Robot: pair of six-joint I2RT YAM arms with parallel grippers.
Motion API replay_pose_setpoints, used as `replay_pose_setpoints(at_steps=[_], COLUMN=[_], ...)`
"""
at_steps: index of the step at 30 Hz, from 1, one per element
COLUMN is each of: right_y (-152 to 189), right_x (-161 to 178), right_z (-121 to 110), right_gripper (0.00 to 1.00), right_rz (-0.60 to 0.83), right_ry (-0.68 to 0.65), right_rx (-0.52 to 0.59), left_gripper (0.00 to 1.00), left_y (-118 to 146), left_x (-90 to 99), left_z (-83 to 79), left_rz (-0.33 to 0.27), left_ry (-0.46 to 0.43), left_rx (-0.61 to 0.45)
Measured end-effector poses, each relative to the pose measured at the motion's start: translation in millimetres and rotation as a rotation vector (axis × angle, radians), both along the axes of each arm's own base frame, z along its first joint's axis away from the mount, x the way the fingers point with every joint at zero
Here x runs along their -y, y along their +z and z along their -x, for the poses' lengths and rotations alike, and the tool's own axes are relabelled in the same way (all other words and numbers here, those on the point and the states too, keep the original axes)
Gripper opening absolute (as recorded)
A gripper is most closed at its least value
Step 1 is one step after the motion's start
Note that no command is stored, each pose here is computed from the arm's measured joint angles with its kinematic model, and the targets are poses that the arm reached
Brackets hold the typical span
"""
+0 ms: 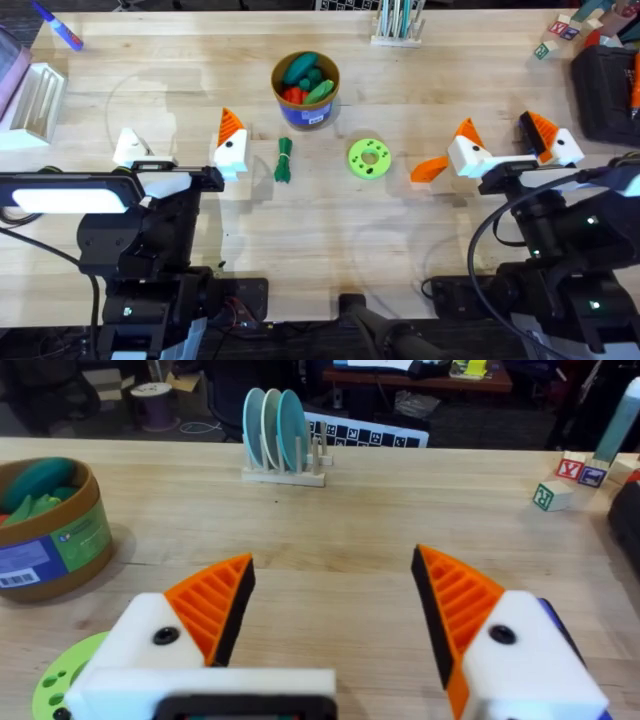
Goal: Pick up the gripper from the table and insert it into the empty holder that is missing its gripper. Then pick up a screw, insert it into the mounting hole, and use the screwdriver to tighten it. Finally, clean up the table by picking up the vegetable and placing it into the bucket.
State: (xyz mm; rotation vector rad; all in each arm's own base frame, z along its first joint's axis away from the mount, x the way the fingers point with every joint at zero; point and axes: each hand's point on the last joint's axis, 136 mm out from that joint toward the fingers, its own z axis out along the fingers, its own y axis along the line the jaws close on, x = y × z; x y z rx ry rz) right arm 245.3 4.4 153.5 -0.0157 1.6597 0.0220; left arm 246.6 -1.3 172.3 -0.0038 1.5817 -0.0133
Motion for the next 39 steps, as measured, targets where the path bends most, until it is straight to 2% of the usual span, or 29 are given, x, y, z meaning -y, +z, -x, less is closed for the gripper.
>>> replay_pose_setpoints(at_steps=[11,19,22,26,32,36,39], right_y=[-0.4,-1.1,-3.3,-5.2,44.7,64.0,64.9], right_x=[0.2,0.3,1.3,1.6,1.7,1.7,1.6], right_z=[0.1,0.3,4.4,16.6,29.4,24.8,16.5], right_gripper=[0.964,0.963,0.963,0.964,0.964,0.964,0.962], right_rz=[-0.001,-0.053,-0.087,-0.100,-0.089,-0.049,-0.029], right_ry=[-0.001,-0.006,-0.018,-0.029,-0.033,-0.025,-0.020], right_rx=[-0.002,-0.008,-0.060,-0.202,-0.326,-0.413,-0.461], left_gripper=[0.985,0.985,0.985,0.986,0.986,0.985,0.985], left_y=[-0.5,-3.3,-2.7,18.8,46.8,53.2,58.9], left_x=[0.0,-1.3,-6.3,-11.7,-14.3,-14.2,-14.2], left_z=[0.0,1.0,5.7,15.5,27.4,27.4,19.2], left_rz=[0.001,0.001,-0.001,-0.005,-0.009,-0.016,-0.019], left_ry=[0.000,0.008,0.037,0.068,0.083,0.083,0.082], left_rx=[-0.002,-0.026,-0.078,-0.141,-0.345,-0.517,-0.589])
